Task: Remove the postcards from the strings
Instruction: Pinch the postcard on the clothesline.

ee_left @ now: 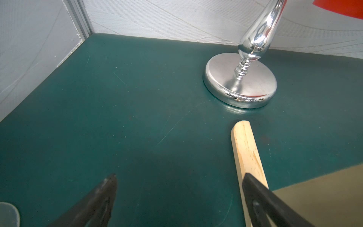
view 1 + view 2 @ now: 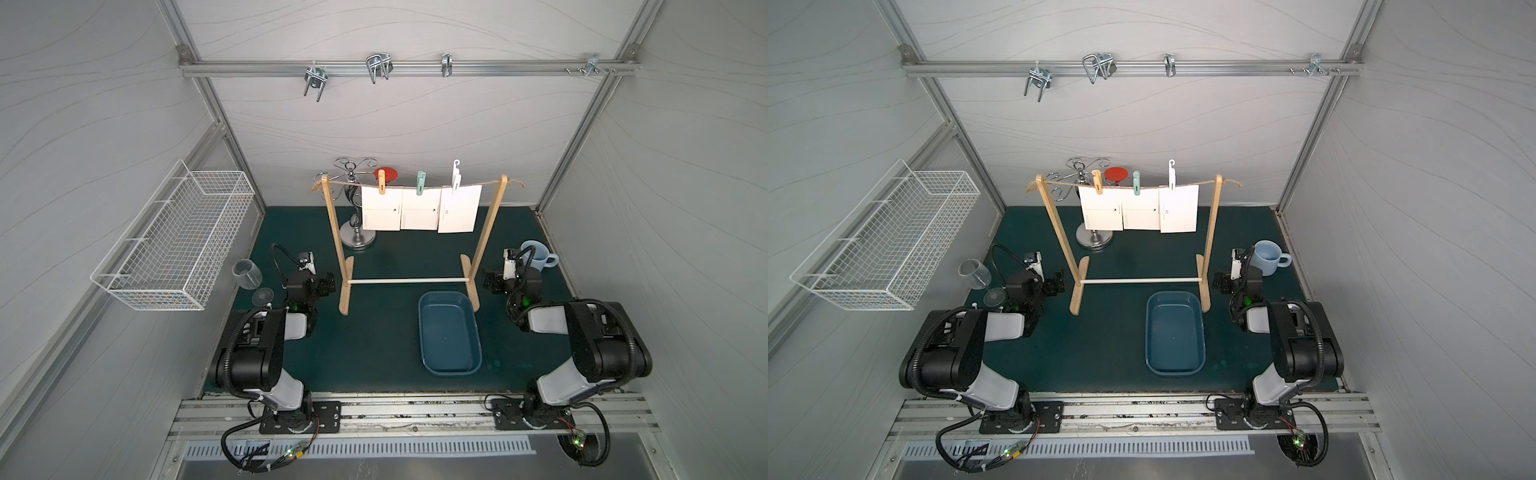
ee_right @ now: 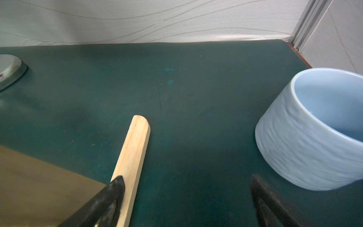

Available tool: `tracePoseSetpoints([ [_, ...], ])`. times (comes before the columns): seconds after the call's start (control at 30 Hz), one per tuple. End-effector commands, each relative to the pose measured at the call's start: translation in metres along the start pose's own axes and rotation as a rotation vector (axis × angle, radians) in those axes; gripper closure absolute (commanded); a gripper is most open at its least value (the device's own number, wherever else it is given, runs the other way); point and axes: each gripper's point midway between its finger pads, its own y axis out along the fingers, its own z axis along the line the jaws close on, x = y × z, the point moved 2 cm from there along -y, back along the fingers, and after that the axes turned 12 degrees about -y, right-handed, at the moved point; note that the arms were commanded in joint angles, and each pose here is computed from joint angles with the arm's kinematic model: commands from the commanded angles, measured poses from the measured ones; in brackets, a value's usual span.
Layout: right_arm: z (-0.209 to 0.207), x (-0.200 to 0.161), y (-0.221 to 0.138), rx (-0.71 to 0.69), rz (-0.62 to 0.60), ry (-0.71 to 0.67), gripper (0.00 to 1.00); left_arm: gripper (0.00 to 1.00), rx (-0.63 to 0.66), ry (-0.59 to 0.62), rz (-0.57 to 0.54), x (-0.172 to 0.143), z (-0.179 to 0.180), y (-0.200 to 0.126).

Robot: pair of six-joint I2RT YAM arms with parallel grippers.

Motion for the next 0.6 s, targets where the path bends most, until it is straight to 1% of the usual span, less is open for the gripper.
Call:
tracePoseSetpoints([
  [0.0,0.0009,-0.0021,0.0016,0.005,0.009,-0.011,0.01,0.01,-0.008,-0.003,-0.034,0.0114,-0.002,0.0038],
  [0.43,0.0009,-0.0019,0.0016,0.006,0.009,-0.013,0.01,0.02,-0.011,-0.002,-0.036,0.0122,-0.0026,0.0035],
  [0.47,0.0013,-0.0019,0.0016,0.007,0.008,-0.012,0.01,0.04,-0.009,-0.003,-0.036,0.012,-0.0023,0.0036],
  [0.53,0.0012,-0.0016,0.0009,0.007,0.005,-0.014,0.01,0.12,-0.006,-0.003,-0.039,0.0121,-0.0017,0.003],
  [0.57,0.0,-0.0002,0.0,-0.005,-0.002,-0.009,0.01,0.14,0.017,-0.01,-0.053,0.0153,0.0012,0.0021],
])
